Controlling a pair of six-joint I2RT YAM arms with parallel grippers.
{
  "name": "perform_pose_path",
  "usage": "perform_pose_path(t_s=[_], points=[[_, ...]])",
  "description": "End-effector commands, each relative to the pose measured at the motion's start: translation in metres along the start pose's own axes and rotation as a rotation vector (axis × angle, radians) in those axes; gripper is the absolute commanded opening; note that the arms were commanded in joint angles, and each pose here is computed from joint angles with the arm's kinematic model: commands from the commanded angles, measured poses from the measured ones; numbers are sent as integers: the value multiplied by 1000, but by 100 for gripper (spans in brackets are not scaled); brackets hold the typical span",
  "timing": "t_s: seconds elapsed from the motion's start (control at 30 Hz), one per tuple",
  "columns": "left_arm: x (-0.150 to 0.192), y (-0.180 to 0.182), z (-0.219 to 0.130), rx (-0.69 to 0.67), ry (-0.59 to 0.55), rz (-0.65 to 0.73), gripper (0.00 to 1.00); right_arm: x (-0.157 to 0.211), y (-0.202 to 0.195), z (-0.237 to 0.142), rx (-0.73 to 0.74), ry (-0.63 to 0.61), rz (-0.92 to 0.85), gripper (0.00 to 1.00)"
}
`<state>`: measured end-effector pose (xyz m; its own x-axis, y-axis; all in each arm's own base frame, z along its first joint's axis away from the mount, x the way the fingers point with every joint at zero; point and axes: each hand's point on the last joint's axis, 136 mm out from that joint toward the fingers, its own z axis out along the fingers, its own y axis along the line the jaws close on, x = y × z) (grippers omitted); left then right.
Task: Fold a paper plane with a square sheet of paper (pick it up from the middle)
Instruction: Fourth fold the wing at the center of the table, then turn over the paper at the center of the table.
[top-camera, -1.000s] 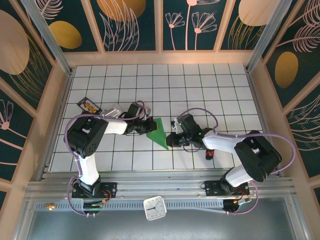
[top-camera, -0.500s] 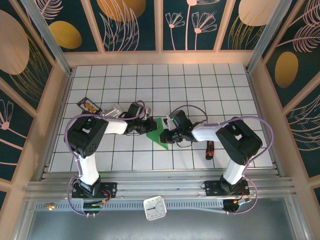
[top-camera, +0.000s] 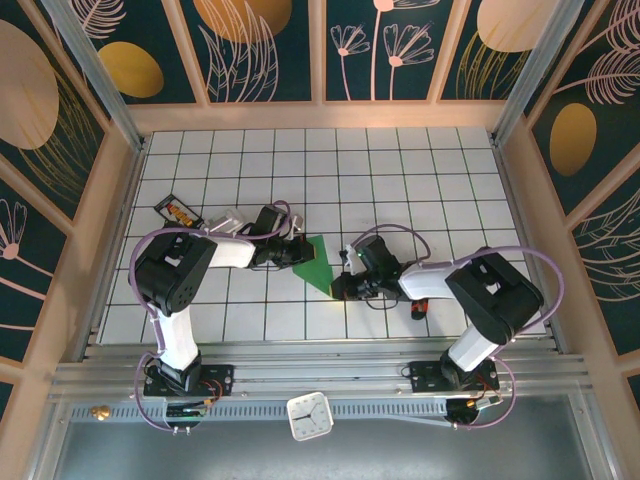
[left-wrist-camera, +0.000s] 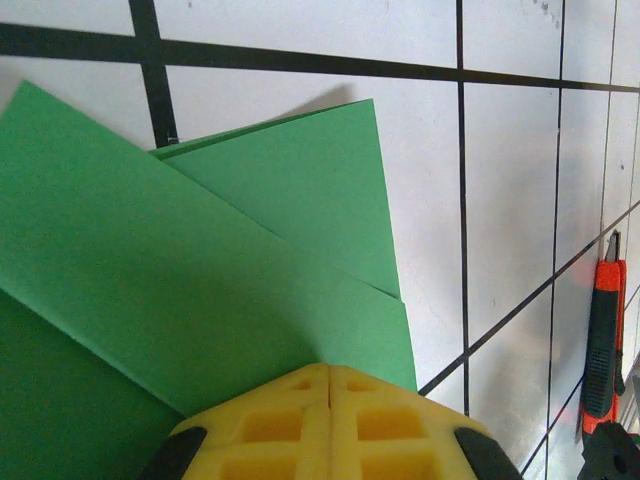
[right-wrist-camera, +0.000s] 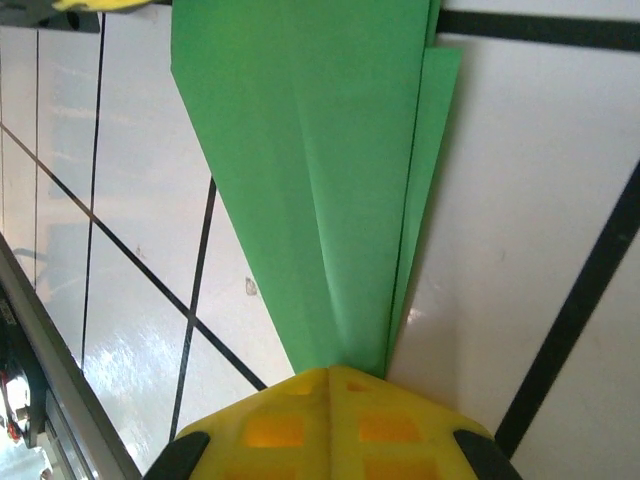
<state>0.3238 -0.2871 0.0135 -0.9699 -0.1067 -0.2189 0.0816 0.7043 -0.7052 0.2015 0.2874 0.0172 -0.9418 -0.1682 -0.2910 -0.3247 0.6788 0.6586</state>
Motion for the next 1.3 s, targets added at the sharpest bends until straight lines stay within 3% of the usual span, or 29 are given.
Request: perform_pose_path(t_s=[0.0,0.2,0.37,0.5,0.7,0.87,1.0,1.27], points=[[16,50,7,-175,35,-38,0,51,-23,-2,110,151,56,0],[14,48,6,-173,31,-35,0,62,-28,-16,157,148,55,0],[5,30,3,-115,4,-34,0,14,3,-31,75,13,-1,0],[-19,-11,-8,3,-50,-6,16,-39,21,-40,-7,-159,6,3],[-49,-59,-38,92,-138,61,38,-83,10,-37,-7,-285,68,16],[-60,-45,-57,43,-193,37,45,-99,8,-25,13,-295,42,21],[-63,-30,-73,23,-235,-1,46,-99,11,-10,2,-254,26,24],[-52,-14,-71,19,-218,-39,45,-97,10,6,13,-218,14,23]])
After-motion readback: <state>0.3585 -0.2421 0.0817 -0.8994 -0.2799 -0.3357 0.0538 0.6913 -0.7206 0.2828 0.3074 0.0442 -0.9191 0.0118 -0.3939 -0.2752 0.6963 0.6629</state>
